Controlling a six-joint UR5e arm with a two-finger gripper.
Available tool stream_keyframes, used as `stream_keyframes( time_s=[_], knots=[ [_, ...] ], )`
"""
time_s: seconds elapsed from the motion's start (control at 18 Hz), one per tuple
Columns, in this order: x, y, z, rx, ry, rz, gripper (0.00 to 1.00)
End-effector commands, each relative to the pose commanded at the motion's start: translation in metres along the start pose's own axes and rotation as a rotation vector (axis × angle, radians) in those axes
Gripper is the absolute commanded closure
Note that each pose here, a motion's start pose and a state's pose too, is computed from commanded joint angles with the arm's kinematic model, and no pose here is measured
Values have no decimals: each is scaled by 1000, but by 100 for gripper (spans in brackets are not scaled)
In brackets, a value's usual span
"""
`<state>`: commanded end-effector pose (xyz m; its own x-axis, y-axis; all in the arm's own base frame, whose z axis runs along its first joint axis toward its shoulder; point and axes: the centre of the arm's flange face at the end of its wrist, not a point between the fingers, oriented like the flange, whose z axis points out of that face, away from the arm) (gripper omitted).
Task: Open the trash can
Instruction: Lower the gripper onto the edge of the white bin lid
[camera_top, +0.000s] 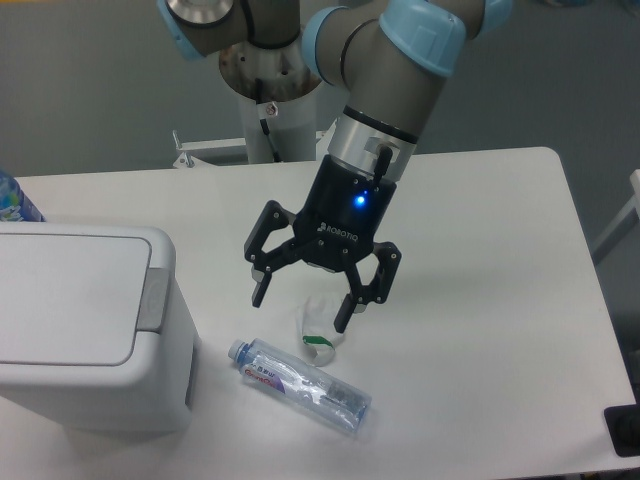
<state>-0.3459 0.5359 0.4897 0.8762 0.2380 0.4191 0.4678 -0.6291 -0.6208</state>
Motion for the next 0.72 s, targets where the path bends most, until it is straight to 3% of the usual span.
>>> stream_keyframes(
  time_s=[0.56,0.72],
  knots=[
    [50,26,22,-47,51,42,0],
    [57,31,45,-91,12,66,0]
  ],
)
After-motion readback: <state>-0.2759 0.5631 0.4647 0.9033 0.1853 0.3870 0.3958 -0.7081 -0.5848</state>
